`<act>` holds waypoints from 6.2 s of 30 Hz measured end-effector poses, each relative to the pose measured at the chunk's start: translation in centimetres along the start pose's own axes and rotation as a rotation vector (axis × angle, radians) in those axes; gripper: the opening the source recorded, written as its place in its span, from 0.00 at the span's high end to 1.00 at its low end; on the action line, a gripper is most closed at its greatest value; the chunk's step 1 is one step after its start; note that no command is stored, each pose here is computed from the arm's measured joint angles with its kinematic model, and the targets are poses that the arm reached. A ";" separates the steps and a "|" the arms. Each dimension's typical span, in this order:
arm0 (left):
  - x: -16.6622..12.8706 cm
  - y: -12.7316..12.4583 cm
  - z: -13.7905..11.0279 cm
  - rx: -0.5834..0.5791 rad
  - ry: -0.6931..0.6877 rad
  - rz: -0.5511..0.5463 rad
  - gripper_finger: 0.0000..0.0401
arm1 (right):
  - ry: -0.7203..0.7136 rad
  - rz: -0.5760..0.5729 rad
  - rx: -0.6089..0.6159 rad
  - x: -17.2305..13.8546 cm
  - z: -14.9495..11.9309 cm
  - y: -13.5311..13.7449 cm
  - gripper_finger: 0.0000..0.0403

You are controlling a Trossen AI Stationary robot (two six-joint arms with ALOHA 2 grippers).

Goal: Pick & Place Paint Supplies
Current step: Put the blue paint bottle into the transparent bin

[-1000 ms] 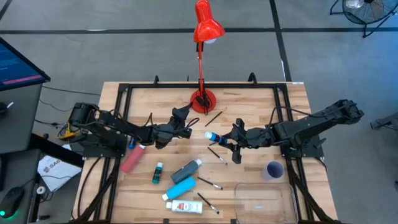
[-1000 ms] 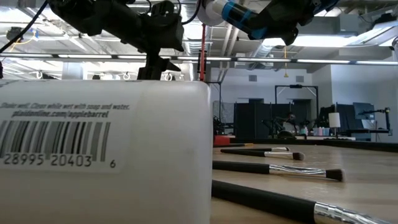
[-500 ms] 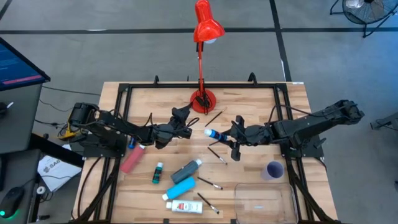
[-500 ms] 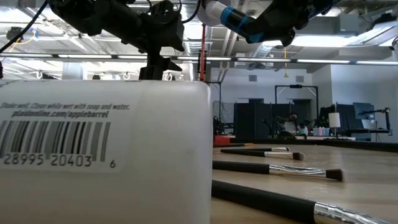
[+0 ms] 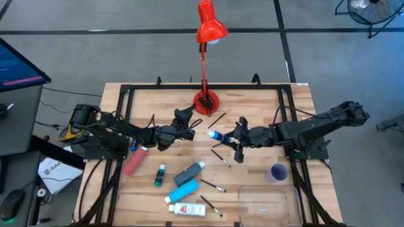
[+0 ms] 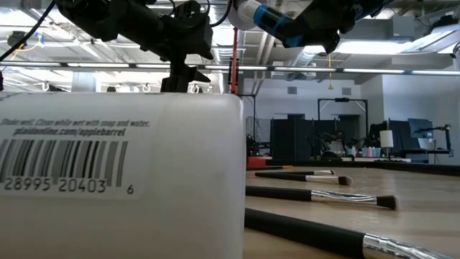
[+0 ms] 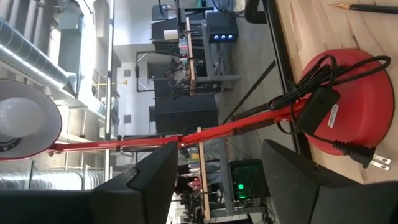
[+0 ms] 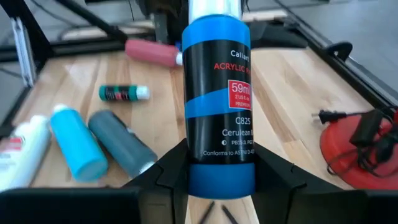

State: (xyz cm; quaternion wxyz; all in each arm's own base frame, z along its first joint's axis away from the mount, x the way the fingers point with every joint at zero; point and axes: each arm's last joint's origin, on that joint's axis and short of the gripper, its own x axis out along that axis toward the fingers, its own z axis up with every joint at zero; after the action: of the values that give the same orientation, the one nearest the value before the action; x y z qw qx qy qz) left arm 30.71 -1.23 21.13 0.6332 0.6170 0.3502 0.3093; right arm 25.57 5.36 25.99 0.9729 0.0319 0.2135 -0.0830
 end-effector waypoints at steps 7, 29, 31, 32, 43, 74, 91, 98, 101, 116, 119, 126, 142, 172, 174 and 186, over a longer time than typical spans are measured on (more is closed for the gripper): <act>0.0 0.0 0.0 -0.027 0.005 0.000 0.49 | -0.030 0.010 0.000 0.9 -0.8 0.3 0.69; 0.0 -0.2 -0.1 -0.124 0.030 0.002 0.49 | -0.041 -0.119 -0.001 5.0 -2.2 -0.4 0.69; 0.0 -0.2 -0.2 -0.125 0.030 0.002 0.49 | -0.047 -0.118 0.000 4.9 -2.1 -0.4 0.69; 0.0 -0.2 -0.2 -0.124 0.030 0.002 0.49 | -0.049 -0.118 0.000 4.9 -2.0 -0.4 0.69; 0.0 -0.2 -0.2 -0.124 0.031 0.001 0.49 | -0.048 -0.117 0.000 4.9 -2.0 -0.4 0.69; 0.0 -0.2 -0.2 -0.321 0.031 0.003 0.49 | -0.048 -0.114 0.000 4.8 -2.0 -0.4 0.69; 2.2 -3.6 -4.6 -1.442 -0.781 -0.709 0.49 | -0.080 -0.072 -0.021 4.5 -1.8 0.8 0.69; 0.6 -3.0 -5.0 -1.452 -1.006 -0.698 0.49 | -0.147 -0.045 -0.030 4.2 -1.2 1.4 0.69; 0.0 -2.7 -4.4 -1.438 -1.059 -0.710 0.49 | -0.183 -0.040 -0.017 4.2 -0.9 1.4 0.69; 0.8 0.0 -2.6 -1.467 -1.125 -0.650 0.49 | -0.294 -0.004 0.003 3.9 0.3 1.5 0.69; 1.0 0.0 -2.3 -1.457 -1.100 -0.681 0.49 | -0.297 -0.005 -0.006 3.9 0.3 1.5 0.69; 1.2 0.5 -2.0 -1.461 -1.120 -0.670 0.49 | -0.296 -0.013 -0.007 4.0 0.4 1.3 0.69; 3.0 -0.2 0.7 -1.462 -1.127 -0.719 0.49 | -0.288 -0.022 -0.018 4.1 0.3 1.1 0.69; 2.7 0.0 0.8 -1.463 -1.127 -0.727 0.82 | -0.245 -0.017 0.027 4.3 -0.1 0.9 0.69; 2.8 0.0 0.8 -1.461 -1.123 -0.731 0.85 | -0.240 -0.017 0.025 4.3 -0.2 1.0 0.69; 3.0 -1.0 0.9 -1.438 -1.033 -0.807 0.86 | -0.122 -0.034 0.113 3.7 -1.0 0.6 0.47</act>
State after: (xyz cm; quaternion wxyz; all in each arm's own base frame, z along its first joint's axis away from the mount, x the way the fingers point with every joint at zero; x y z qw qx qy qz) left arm 33.10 0.67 19.98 0.9930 -0.0239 -0.0582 -0.0996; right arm 28.55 5.45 23.61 0.9792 0.0778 0.1495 -0.1133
